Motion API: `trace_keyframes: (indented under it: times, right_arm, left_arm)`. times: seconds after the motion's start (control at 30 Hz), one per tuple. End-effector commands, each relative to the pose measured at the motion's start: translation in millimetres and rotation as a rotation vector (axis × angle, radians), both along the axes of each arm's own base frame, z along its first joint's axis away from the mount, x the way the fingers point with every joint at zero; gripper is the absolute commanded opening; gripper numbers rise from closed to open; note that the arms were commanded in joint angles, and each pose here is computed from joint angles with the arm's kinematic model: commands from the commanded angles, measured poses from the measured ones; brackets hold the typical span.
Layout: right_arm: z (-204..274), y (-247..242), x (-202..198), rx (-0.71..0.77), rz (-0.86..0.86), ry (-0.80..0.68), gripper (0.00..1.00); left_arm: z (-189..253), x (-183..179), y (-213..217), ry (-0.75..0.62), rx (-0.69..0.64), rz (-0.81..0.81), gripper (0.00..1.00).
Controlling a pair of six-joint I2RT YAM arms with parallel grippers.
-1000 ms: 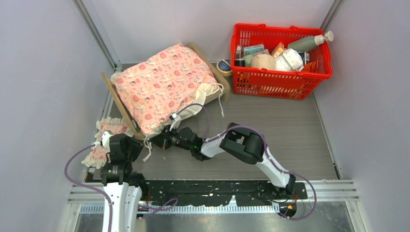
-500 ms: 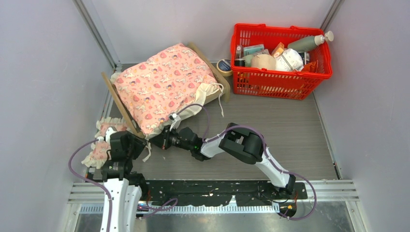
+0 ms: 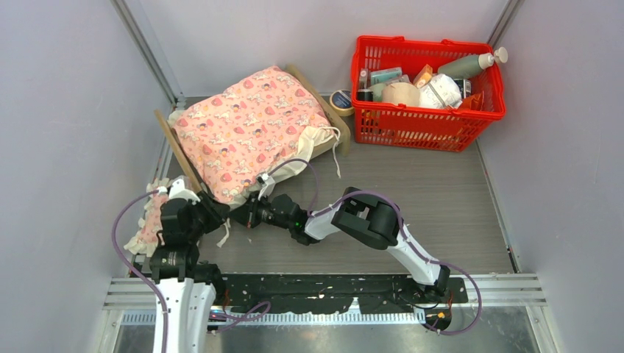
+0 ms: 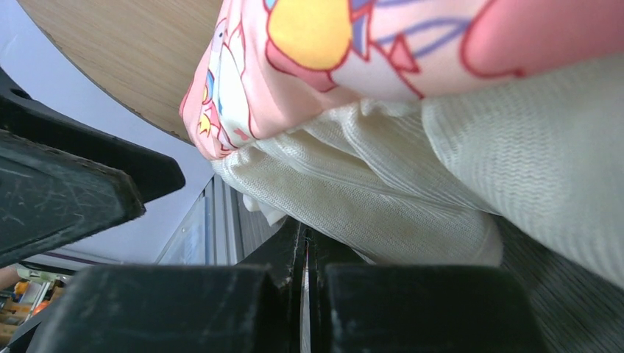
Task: Set up the pet bed
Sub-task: Tie the ropes to the bed frame.
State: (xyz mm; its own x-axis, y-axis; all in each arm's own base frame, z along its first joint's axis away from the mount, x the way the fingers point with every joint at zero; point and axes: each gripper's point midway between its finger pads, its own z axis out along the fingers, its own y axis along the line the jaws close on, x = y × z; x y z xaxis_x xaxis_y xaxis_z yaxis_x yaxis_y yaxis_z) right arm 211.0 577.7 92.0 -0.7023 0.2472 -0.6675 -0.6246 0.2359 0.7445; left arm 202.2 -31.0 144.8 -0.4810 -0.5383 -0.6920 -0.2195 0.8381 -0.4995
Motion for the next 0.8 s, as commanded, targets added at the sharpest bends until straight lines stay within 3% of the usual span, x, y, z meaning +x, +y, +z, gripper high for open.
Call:
trace_keyframes:
  times: [0.0,0.3,0.77]
  right_arm:
    - [26,7,4,0.061,0.004,-0.033,0.05]
    - [31,6,5,0.066,0.002,-0.039,0.05]
    - [30,5,3,0.068,0.009,-0.041,0.05]
  left_arm:
    - [25,6,-1,-0.104,0.078,-0.064,0.38]
    - [7,20,1,-0.038,0.132,-0.066,0.38]
    - [-16,25,12,0.025,0.333,-0.049,0.39]
